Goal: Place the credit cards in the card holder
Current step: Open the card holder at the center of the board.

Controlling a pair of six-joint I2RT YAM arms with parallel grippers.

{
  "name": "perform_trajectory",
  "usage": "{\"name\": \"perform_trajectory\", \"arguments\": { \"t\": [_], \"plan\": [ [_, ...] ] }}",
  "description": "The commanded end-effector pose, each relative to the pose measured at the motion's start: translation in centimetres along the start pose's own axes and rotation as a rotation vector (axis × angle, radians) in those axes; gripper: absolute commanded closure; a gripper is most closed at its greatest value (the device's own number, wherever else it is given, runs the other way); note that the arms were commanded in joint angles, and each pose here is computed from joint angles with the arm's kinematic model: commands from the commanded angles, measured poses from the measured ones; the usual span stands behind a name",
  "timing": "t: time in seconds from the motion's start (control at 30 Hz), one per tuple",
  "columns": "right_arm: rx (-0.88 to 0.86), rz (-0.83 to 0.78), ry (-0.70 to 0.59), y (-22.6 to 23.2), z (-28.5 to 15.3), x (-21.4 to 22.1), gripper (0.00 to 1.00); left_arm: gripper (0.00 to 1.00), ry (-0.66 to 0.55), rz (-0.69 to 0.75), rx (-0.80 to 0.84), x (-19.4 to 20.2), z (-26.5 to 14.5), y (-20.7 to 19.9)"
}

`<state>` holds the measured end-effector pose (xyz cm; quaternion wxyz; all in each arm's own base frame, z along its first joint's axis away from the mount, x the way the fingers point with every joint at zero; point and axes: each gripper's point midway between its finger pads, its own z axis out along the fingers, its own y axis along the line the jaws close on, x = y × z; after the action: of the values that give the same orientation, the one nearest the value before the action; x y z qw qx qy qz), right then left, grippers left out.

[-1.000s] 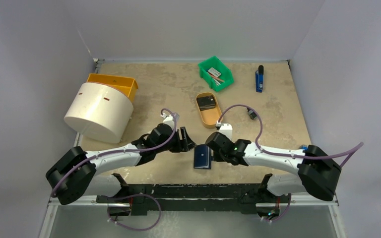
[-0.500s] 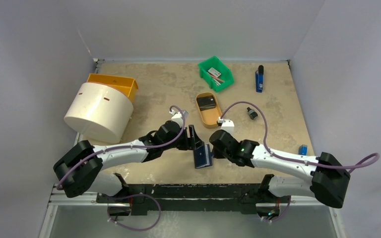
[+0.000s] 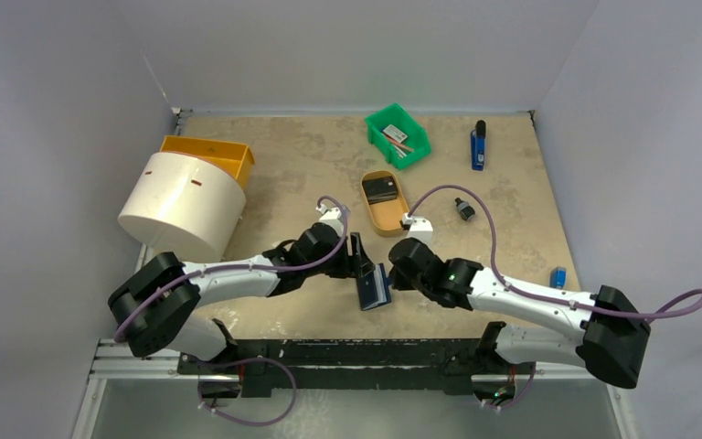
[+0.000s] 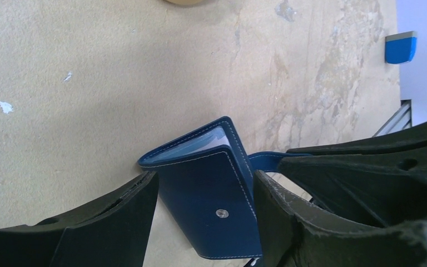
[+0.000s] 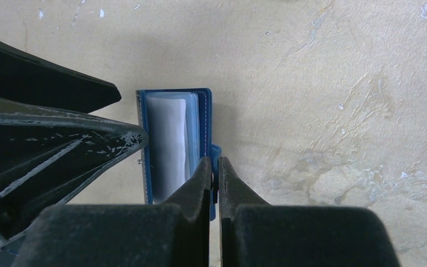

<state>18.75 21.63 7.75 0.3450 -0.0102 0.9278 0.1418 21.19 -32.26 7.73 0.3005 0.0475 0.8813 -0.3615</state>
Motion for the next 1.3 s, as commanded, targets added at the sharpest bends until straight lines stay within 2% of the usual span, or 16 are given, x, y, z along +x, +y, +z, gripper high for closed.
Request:
{"name": "perform_trajectory", "arguments": {
  "t": [0.0,0.4,0.53,0.7,0.8,1.1,1.27],
  "plan": [
    [-0.081,0.035,-0.066,2.1,-1.1,-2.4,1.0,0.38,-0.032,0.028,0.008,-1.2,0.3,-1.0],
    [-0.153,0.035,-0.087,3.2,-1.7,-2.9,1.0,0.37,-0.064,0.031,0.002,-2.1,0.0,-1.5],
    [-0.144,0.036,-0.088,3.0,-1.6,-2.8,1.0,0.39,-0.062,0.031,-0.011,-1.9,-0.1,-1.1],
    [-0.137,0.039,-0.088,2.8,-1.6,-2.7,1.0,0.5,-0.052,0.034,-0.041,-1.3,-0.1,-0.1],
    [-0.135,0.04,-0.086,2.7,-1.6,-2.7,1.0,0.6,-0.048,0.04,-0.069,-1.1,-0.1,0.6],
    [-0.067,0.05,-0.059,0.9,-1.3,-1.4,1.0,1.0,-0.048,0.072,-0.161,-0.7,-0.9,2.8],
    [-0.02,0.067,-0.009,-0.7,-0.7,0.6,1.0,1.0,-0.048,0.07,-0.177,-0.1,-1.1,3.6]
  ]
}}
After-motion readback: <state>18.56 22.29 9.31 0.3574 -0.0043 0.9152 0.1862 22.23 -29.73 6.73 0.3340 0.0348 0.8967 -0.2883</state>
